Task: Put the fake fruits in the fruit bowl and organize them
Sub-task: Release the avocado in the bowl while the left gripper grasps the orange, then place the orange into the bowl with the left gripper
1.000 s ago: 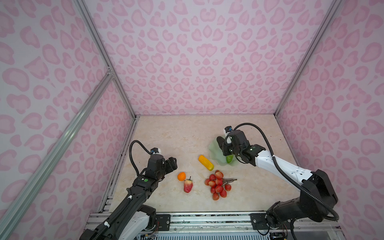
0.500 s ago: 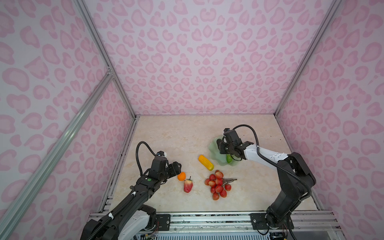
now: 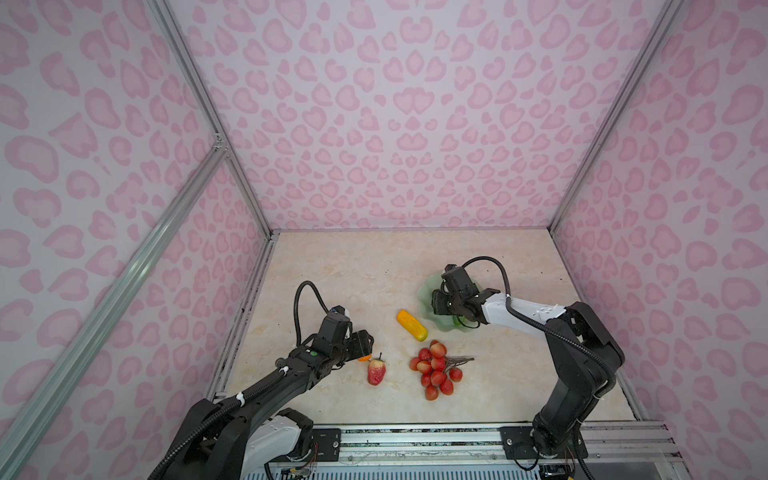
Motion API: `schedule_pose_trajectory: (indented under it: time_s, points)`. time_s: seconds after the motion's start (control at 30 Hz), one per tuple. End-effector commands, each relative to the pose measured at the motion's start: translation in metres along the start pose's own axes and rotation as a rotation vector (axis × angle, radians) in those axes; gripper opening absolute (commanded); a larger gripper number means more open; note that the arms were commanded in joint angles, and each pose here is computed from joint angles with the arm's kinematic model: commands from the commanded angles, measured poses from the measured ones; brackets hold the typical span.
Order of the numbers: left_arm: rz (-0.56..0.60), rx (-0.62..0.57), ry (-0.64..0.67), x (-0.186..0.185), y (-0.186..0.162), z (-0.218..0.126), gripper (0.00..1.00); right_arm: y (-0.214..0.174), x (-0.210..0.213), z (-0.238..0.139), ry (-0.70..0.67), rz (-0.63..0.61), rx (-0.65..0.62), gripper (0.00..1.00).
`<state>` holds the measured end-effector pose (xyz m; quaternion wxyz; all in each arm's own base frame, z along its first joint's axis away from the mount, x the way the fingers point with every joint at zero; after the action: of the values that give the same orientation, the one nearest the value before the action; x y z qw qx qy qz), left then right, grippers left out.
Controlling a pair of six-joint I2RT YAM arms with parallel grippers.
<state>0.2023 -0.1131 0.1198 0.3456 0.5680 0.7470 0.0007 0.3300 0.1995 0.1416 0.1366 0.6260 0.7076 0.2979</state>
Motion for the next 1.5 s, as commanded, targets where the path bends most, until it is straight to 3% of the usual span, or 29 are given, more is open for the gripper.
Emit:
schedule_pose_trajectory:
  time_s: [0.0, 0.1, 0.27, 0.4, 0.53, 0.9, 1.1, 1.17, 1.47]
  points:
    - [-0.001, -0.014, -0.019, -0.005, 0.002, 0.001, 0.75, 0.013, 0.001, -0.017, -0.006, 0.004, -0.089, 0.73]
    - [0.002, -0.005, -0.014, -0.005, -0.001, 0.004, 0.73, 0.024, 0.000, -0.038, -0.009, 0.009, -0.177, 0.82]
    - [0.014, 0.012, -0.003, -0.007, -0.002, 0.010, 0.61, 0.037, -0.002, -0.066, -0.024, 0.007, -0.265, 0.83]
    - [0.020, 0.039, 0.009, -0.009, -0.002, 0.016, 0.44, 0.039, -0.009, -0.076, -0.045, 0.014, -0.287, 0.83]
    - [0.057, 0.024, -0.011, -0.023, 0.002, 0.014, 0.38, 0.036, -0.015, -0.080, -0.058, 0.035, -0.298, 0.83]
    - [0.204, -0.113, -0.139, -0.096, 0.060, -0.005, 0.37, 0.033, -0.036, -0.097, -0.084, 0.098, -0.338, 0.82]
    - [0.288, -0.093, -0.209, -0.151, 0.082, 0.028, 0.37, 0.029, -0.046, -0.111, -0.118, 0.115, -0.373, 0.82]
    - [0.309, -0.083, -0.221, -0.168, 0.087, 0.042, 0.33, 0.027, -0.050, -0.114, -0.126, 0.123, -0.381, 0.82]
    - [0.298, -0.084, -0.257, -0.216, 0.111, 0.104, 0.32, 0.022, -0.065, -0.130, -0.159, 0.143, -0.416, 0.82]
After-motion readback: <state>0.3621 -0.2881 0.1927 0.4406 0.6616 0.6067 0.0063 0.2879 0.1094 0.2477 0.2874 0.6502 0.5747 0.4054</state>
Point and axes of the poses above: each gripper's point midway between its finger pads, its own z axis out along the fingers, its own x axis along the line the jaws close on, y = z × x, the point moved 9 cm from there along -z, back along the fingers, and after that the axes turned 5 degrees about -z, right-handed, at the moved point
